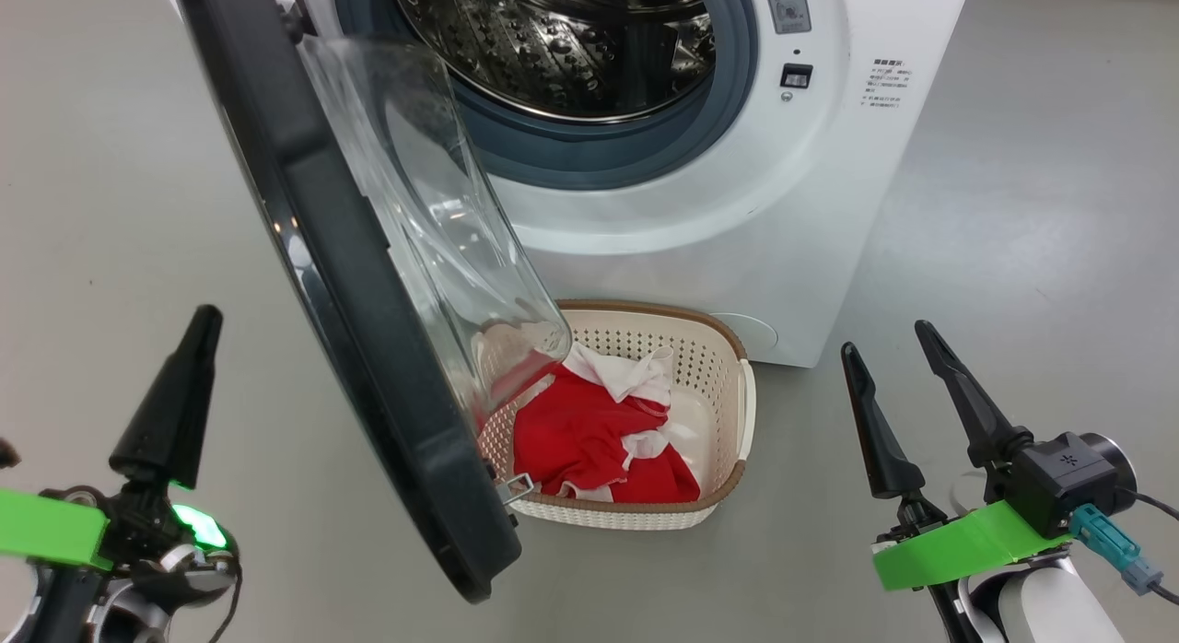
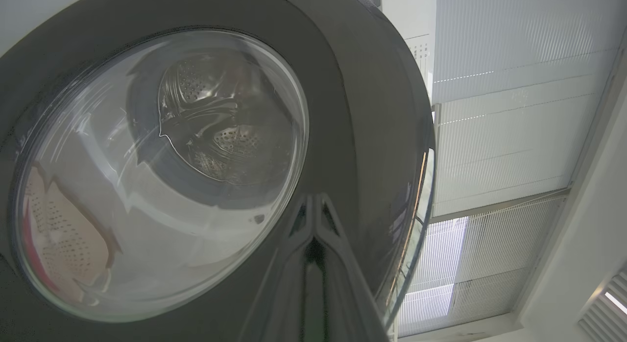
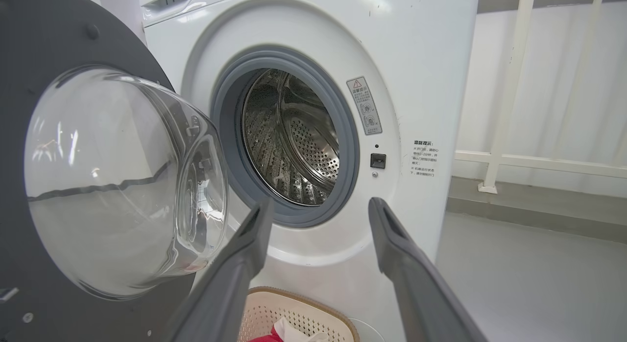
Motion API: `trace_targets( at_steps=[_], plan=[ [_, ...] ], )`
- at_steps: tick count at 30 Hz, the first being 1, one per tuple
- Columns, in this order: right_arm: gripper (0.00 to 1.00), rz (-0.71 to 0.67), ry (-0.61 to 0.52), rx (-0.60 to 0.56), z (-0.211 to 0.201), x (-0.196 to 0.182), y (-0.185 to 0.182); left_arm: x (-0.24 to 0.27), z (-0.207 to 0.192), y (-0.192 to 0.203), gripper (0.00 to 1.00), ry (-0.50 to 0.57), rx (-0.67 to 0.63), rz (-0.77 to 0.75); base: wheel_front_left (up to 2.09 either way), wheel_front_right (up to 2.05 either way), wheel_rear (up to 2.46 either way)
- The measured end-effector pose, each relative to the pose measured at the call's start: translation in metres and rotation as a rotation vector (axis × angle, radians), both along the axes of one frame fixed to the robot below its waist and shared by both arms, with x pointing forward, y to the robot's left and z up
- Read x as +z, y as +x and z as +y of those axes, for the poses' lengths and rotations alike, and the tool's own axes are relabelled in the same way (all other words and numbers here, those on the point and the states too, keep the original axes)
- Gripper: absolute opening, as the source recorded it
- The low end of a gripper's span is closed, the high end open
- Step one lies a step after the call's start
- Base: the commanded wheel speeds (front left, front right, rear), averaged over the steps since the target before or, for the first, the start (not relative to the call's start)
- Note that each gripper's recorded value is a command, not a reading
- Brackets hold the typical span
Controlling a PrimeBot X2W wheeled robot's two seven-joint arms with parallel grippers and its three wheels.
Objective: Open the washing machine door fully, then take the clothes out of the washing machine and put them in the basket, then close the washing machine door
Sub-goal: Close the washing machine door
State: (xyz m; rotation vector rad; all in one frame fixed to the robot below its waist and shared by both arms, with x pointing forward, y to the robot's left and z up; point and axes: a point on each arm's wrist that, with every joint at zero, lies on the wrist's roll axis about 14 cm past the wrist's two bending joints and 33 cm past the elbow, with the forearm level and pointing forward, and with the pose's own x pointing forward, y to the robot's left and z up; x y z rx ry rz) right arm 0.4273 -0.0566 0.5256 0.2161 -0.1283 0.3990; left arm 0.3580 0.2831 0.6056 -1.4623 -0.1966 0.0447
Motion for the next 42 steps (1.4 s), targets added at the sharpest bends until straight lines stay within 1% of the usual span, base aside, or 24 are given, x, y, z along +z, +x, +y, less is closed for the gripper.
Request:
trace_targets(
  at_steps=[2, 5, 10, 15, 23, 30, 38, 42],
  plan=[
    [1.0, 0.003, 0.0, -0.001, 0.0, -0.001, 0.0, 0.001, -0.007, 0.002, 0.0, -0.057, -0.053, 0.006, 0.0, 0.0, 0.0],
    [1.0, 0.009, 0.0, -0.003, -0.001, -0.004, 0.001, 0.007, -0.02, 0.006, 0.0, -0.091, -0.133, 0.004, 0.0, 0.0, 0.0],
    [1.0, 0.017, 0.0, -0.006, -0.002, -0.007, 0.003, 0.011, -0.043, 0.01, 0.0, -0.093, -0.23, 0.008, 0.0, 0.0, 0.0],
    [1.0, 0.022, 0.0, -0.014, -0.005, -0.009, 0.003, 0.006, -0.054, 0.015, 0.0, -0.085, -0.263, 0.038, 0.0, 0.0, 0.0],
    [1.0, 0.022, -0.001, -0.027, -0.01, -0.009, 0.003, 0.006, -0.07, 0.022, 0.0, -0.084, -0.314, 0.039, 0.0, 0.0, 0.0],
    [1.0, 0.023, -0.005, -0.06, -0.022, -0.009, 0.001, 0.004, -0.087, 0.029, 0.0, -0.093, -0.364, 0.04, 0.0, 0.0, 0.0],
    [1.0, 0.028, -0.001, -0.114, -0.042, -0.009, -0.003, 0.008, -0.104, 0.044, 0.0, -0.101, -0.4, 0.004, 0.0, 0.0, 0.0],
    [1.0, 0.026, -0.004, -0.148, -0.055, -0.008, -0.004, 0.013, -0.121, 0.055, 0.0, -0.089, -0.441, -0.029, 0.0, 0.0, 0.0]
  ],
)
